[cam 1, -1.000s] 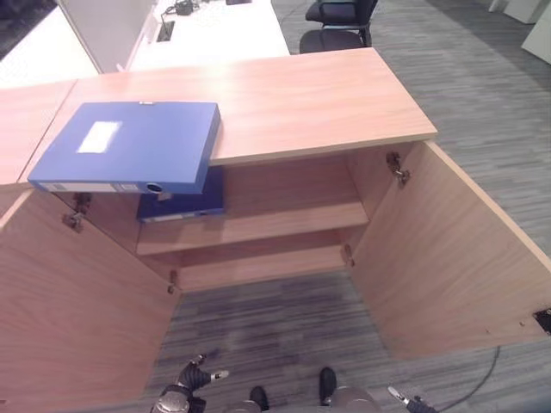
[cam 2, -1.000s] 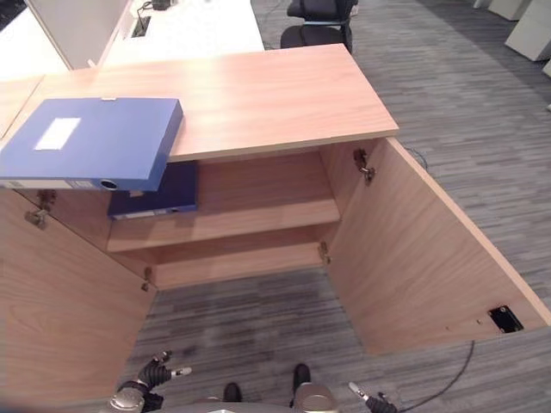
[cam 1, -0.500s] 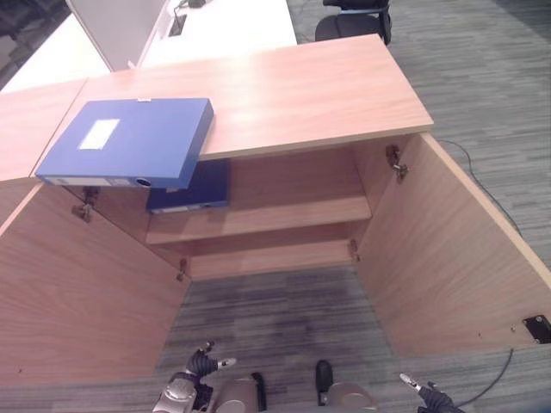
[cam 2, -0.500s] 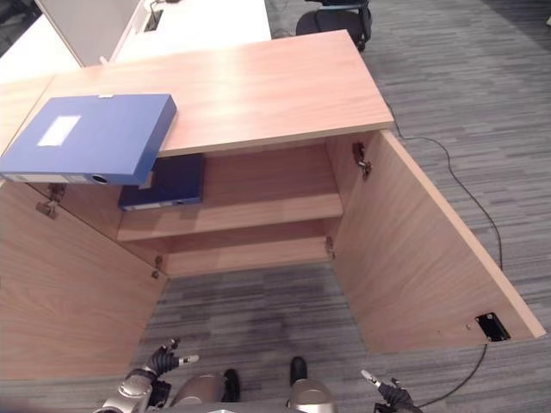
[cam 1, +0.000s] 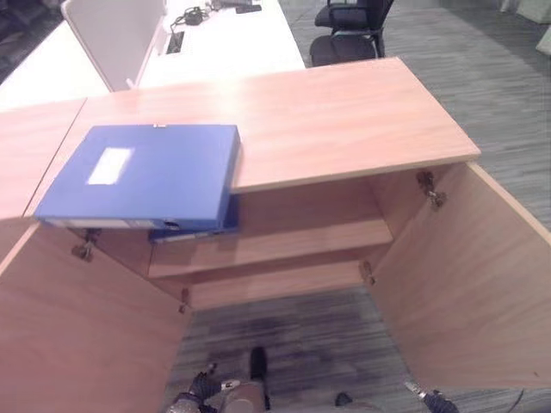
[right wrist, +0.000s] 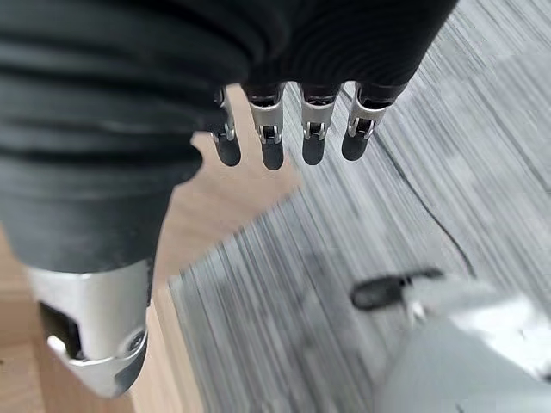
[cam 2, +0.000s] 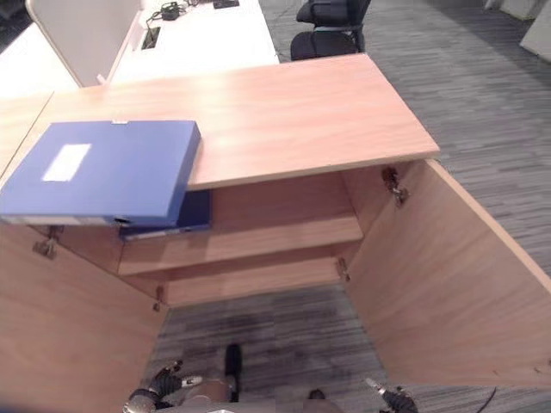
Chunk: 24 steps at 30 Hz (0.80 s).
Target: Put the empty folder in the office cabinet
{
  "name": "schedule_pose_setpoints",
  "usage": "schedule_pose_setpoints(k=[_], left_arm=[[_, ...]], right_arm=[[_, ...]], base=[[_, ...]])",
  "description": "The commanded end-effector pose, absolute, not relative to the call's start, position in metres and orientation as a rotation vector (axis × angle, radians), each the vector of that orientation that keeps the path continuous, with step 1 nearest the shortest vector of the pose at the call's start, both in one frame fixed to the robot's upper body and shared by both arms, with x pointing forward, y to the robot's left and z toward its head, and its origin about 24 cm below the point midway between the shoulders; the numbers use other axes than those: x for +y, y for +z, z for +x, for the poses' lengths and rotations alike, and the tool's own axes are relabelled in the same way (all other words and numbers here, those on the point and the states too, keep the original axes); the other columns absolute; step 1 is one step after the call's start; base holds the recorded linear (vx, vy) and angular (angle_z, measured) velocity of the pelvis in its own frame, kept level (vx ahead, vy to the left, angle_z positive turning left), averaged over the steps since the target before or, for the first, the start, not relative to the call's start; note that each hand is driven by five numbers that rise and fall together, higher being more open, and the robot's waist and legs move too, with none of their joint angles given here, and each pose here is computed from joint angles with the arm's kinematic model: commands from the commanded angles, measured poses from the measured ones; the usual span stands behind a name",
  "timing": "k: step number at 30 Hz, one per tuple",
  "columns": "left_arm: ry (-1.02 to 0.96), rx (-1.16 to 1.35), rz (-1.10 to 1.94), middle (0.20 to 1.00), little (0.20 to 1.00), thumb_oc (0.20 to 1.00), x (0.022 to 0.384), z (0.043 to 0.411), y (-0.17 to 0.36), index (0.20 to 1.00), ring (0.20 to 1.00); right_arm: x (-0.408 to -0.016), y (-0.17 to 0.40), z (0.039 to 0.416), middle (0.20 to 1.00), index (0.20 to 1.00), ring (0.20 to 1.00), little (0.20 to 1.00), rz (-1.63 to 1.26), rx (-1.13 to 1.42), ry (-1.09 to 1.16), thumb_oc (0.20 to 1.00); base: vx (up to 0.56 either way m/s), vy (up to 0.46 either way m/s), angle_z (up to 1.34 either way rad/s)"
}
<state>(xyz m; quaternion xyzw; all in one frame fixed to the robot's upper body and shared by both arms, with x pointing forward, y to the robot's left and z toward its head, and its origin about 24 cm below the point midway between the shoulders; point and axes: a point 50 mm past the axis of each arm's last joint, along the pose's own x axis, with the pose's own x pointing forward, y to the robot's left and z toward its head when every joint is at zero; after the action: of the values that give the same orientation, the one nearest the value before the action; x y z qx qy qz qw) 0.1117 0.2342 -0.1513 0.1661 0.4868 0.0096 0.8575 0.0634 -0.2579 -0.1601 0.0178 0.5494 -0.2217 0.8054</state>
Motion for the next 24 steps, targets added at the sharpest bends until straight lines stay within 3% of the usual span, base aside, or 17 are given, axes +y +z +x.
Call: schedule_pose_setpoints(k=[1,10,24], left_arm=[[-0.018,1.000,0.375,1.000,1.000,1.000,0.228,0.119,-0.151,1.000,1.000],[0.048,0.866,0.388,1.000,1.000,1.000,0.243,0.155,-0.131,1.000,1.000],[0.072,0.847,0.353,1.000,1.000,1.000,0.240,0.156,-0.131,1.000,1.000]], right_arm=[[-0.274,-0.153,0.074,1.000,1.000,1.000,1.000,-0.006,1.139,-0.481,1.000],[-0.248,-0.148,0.120,1.000,1.000,1.000,1.000,0.059,1.003,-0.390,1.000],[-0.244,-0.155,0.099,1.000,1.000,1.000,1.000,0.044,1.064,-0.377,1.000]], base=[[0.14,0.178,-0.14],[0.08,0.169,-0.24],[0.06,-0.058,0.14]])
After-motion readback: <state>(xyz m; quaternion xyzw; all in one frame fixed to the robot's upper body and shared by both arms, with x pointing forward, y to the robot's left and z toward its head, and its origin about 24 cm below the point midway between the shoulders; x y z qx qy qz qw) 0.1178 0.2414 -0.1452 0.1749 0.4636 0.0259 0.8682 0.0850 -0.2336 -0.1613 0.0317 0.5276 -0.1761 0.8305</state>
